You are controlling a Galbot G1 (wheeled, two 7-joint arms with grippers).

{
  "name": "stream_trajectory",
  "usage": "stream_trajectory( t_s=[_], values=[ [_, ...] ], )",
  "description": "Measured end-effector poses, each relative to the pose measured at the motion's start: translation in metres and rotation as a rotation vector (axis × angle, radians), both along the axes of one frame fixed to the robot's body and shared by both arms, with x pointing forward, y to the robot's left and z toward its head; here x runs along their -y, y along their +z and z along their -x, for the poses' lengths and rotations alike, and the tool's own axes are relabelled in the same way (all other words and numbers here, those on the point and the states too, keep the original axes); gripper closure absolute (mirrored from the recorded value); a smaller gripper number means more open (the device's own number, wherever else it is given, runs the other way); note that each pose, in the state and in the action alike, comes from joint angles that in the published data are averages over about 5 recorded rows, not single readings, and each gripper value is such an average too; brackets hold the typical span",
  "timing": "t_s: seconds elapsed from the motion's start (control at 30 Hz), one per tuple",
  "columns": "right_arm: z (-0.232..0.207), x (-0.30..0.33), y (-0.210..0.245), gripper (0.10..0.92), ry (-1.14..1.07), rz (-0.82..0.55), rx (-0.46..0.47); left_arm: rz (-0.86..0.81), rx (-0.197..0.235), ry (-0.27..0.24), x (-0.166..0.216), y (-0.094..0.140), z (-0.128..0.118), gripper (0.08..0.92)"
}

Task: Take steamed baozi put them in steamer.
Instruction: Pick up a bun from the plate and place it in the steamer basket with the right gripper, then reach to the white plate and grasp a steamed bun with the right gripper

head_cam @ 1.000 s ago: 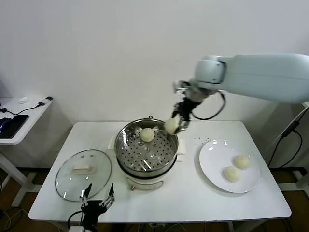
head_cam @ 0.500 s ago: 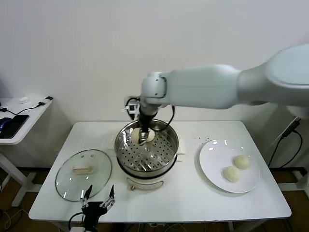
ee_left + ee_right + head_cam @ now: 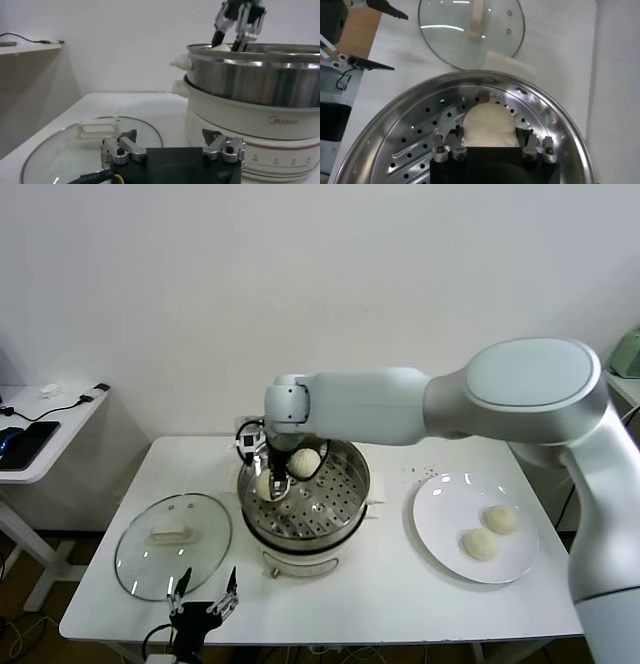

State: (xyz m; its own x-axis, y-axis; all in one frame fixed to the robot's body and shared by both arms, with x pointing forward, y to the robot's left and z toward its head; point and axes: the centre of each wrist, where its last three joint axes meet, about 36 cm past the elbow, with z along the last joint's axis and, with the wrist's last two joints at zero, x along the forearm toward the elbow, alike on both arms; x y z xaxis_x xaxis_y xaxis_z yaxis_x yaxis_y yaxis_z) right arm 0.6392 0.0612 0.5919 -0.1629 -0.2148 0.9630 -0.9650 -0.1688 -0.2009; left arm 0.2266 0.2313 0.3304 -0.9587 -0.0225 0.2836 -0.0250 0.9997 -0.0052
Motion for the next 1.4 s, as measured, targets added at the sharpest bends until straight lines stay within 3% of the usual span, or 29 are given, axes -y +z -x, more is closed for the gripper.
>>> stream_trajectory(
  t_s=[0.3, 0.67, 1.03, 1.2, 1.4],
  values=[
    [-0.001, -0.002, -0.011, 0.205, 0.006, -0.007, 0.003, 0.004, 0.010, 0.003, 0.000, 0.003, -0.001, 0.177],
    [-0.017, 0.049, 0.041, 0.200, 0.058, -0.006, 0.002, 0.008, 0.021, 0.001, -0.001, 0.009, -0.003, 0.177],
    [-0.024, 0.232, 0.117, 0.200, -0.016, 0.041, -0.001, 0.010, 0.036, 0.014, -0.009, 0.015, -0.008, 0.177],
    [-0.011, 0.329, 0.103, 0.200, -0.096, 0.075, -0.018, 0.013, 0.040, 0.023, -0.011, 0.016, -0.011, 0.177],
    [0.007, 0.408, 0.049, 0.200, -0.171, 0.092, -0.065, 0.019, 0.033, 0.029, -0.009, 0.014, -0.010, 0.177]
  ],
)
